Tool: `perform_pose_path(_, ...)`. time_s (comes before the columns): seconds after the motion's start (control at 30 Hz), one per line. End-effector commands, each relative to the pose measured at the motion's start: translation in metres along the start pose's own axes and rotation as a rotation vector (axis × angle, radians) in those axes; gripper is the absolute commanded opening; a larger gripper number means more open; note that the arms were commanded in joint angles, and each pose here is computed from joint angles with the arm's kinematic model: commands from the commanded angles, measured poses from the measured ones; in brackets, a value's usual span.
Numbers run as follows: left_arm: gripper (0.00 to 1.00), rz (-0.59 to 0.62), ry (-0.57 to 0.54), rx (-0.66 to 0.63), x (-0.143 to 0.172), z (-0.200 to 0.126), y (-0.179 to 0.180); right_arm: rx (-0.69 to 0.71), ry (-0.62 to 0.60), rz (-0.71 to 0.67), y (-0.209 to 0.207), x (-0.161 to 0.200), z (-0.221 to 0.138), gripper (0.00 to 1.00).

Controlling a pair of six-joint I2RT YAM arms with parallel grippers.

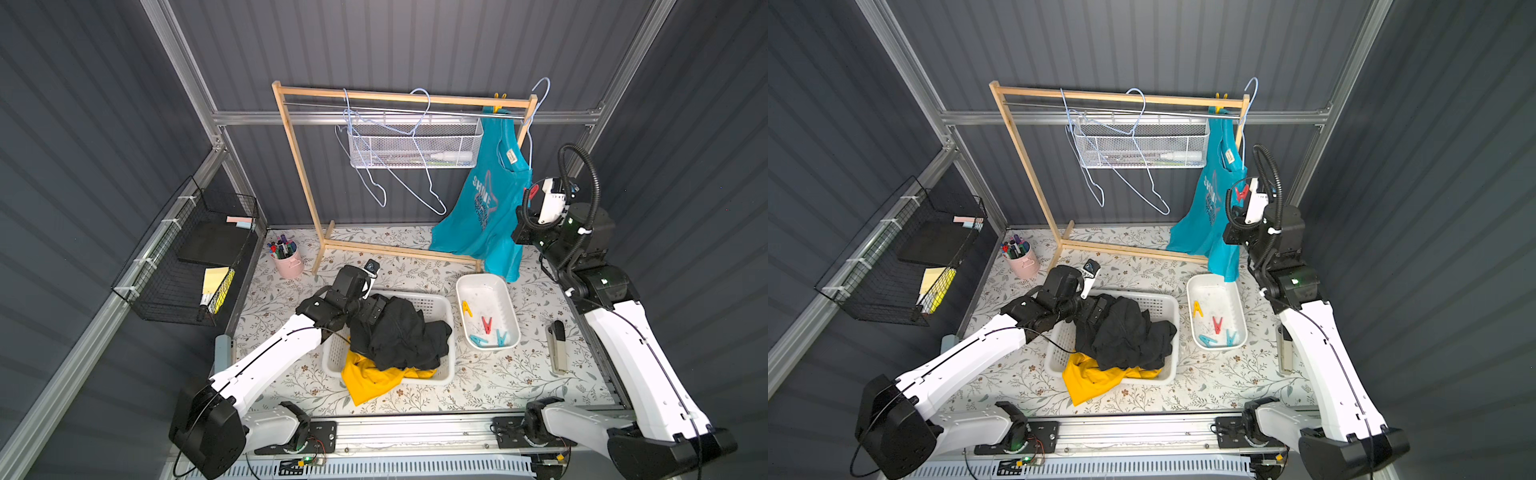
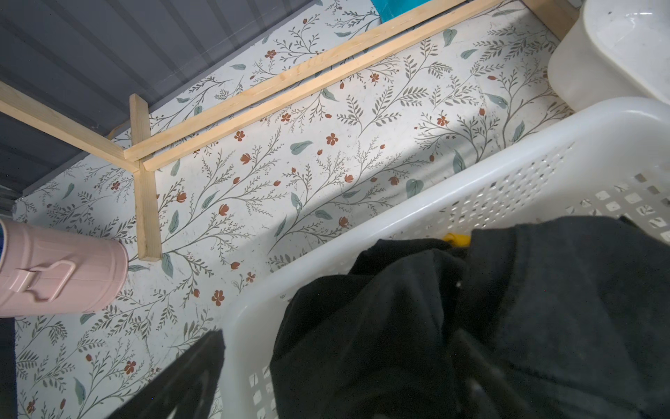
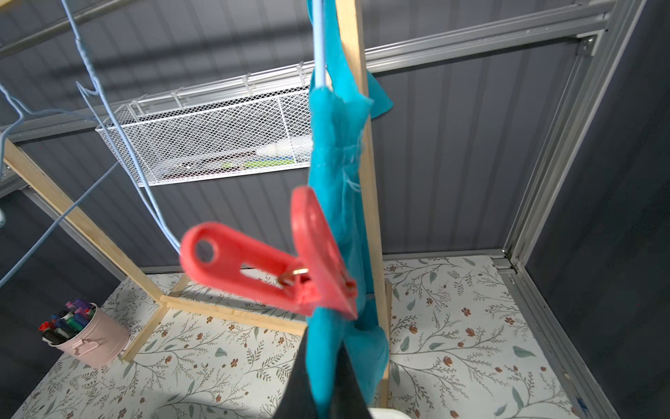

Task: Remove the clothespins securing t-shirts to the hanger
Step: Pick up the hanger from the clothes rail.

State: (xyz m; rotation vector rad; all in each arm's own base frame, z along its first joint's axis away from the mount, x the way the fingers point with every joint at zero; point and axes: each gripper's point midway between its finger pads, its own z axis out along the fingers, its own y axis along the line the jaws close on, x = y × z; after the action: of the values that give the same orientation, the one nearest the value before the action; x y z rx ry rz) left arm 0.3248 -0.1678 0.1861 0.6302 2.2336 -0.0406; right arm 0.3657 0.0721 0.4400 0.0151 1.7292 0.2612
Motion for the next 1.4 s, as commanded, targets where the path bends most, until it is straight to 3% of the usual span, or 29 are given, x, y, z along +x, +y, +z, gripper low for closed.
perform_pose_path(0.0, 1.0, 0.005, -0.004, 0.013, 0.001, -0.002, 0.0, -0.087, -0.214, -0.021, 0.019, -0.056, -0.033, 0.0)
perform_pose_path(0.27, 1.0, 0.003, 0.002, 0.021, 0.001, 0.0, -0.002, -0.061, -0.163, -0.068, 0.012, -0.032, -0.033, 0.0)
perform_pose_path(0.43, 1.0, 0.003, 0.008, 0.021, 0.002, 0.002, -0.002, -0.045, -0.178, -0.114, 0.012, -0.043, -0.023, 0.0)
perform_pose_path(0.7, 1.0, 0.005, 0.019, 0.019, 0.004, 0.004, -0.002, -0.165, -0.119, -0.088, 0.035, -0.04, -0.007, 0.0)
perform_pose_path(1.07, 1.0, 0.0, 0.011, 0.034, 0.002, 0.003, -0.005, -0.131, 0.005, -0.107, 0.023, 0.011, -0.016, 0.0)
perform_pose_path(1.37, 1.0, -0.003, 0.014, 0.034, 0.003, 0.003, -0.005, -0.107, 0.043, -0.137, 0.017, 0.024, -0.025, 0.0)
